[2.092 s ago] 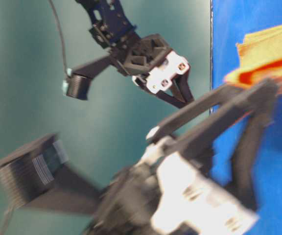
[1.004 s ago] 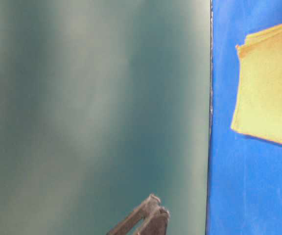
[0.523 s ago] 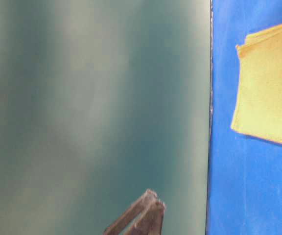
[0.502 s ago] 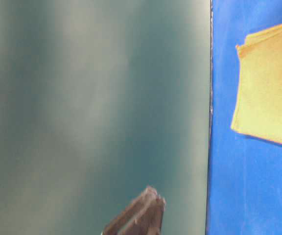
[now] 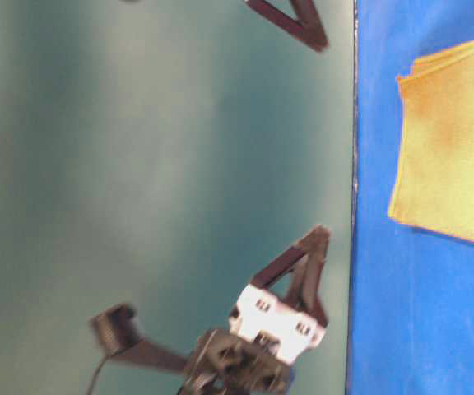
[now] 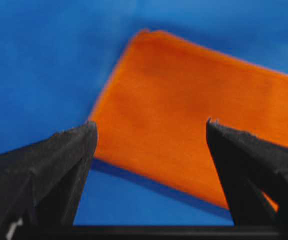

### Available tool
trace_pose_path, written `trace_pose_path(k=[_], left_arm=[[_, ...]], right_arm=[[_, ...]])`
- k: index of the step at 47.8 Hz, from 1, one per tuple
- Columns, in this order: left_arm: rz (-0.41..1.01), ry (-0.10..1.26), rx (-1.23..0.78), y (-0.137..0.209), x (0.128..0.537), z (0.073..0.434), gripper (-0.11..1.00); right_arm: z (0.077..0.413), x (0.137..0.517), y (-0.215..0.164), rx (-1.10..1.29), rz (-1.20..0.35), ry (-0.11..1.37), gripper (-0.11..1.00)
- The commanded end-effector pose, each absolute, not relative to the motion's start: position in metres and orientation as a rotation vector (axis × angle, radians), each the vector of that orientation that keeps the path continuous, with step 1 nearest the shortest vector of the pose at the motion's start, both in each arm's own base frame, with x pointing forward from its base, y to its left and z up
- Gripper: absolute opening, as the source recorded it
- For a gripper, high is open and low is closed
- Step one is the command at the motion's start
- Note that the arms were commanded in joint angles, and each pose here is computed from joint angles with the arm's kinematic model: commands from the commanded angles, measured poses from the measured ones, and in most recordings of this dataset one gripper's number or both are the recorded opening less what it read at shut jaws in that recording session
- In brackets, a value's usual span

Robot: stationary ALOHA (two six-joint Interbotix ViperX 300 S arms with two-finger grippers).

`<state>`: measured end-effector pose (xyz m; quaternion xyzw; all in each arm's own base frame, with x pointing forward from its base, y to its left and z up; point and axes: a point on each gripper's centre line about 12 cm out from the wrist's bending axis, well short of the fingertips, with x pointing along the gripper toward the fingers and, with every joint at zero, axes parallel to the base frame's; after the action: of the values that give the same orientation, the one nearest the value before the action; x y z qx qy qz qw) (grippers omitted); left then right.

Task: Fold the orange towel.
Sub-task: 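Move both grippers to the top corners of the strip and grasp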

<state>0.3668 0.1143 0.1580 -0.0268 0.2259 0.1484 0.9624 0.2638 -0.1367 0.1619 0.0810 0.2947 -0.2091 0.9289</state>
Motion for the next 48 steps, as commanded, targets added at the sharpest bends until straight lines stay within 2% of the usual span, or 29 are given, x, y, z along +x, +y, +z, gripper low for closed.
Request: trace_pose_path(k=[1,19,27,32,36,44,48], left_arm=[[0.336,0.423,-0.053,0.132,0.376,0.159,0.84],[0.398,0.490,-0.080,0.169,0.397,0.102,0.84],[0.399,0.520,-0.087,0.174,0.406,0.083,0.83],[0.398,0.538,-0.090,0.175,0.407,0.075,0.80],[0.398,0.550,-0.093,0.174,0.406,0.071,0.65],[0.386,0.565,-0.076,0.172,0.404,0.068,0.21],[0.374,0.570,-0.046,0.170,0.404,0.069,0.05]], right_arm=[[0.157,0.275,-0.149,0.172,-0.441,0.613,0.60],[0.102,0.295,-0.170,0.235,-0.442,0.723,0.59],[0.092,0.297,-0.173,0.245,-0.444,0.747,0.58],[0.091,0.299,-0.174,0.244,-0.443,0.748,0.53],[0.090,0.299,-0.174,0.240,-0.441,0.751,0.43],[0.088,0.297,-0.172,0.248,-0.442,0.758,0.04],[0.088,0.296,-0.171,0.255,-0.443,0.758,0.03]])
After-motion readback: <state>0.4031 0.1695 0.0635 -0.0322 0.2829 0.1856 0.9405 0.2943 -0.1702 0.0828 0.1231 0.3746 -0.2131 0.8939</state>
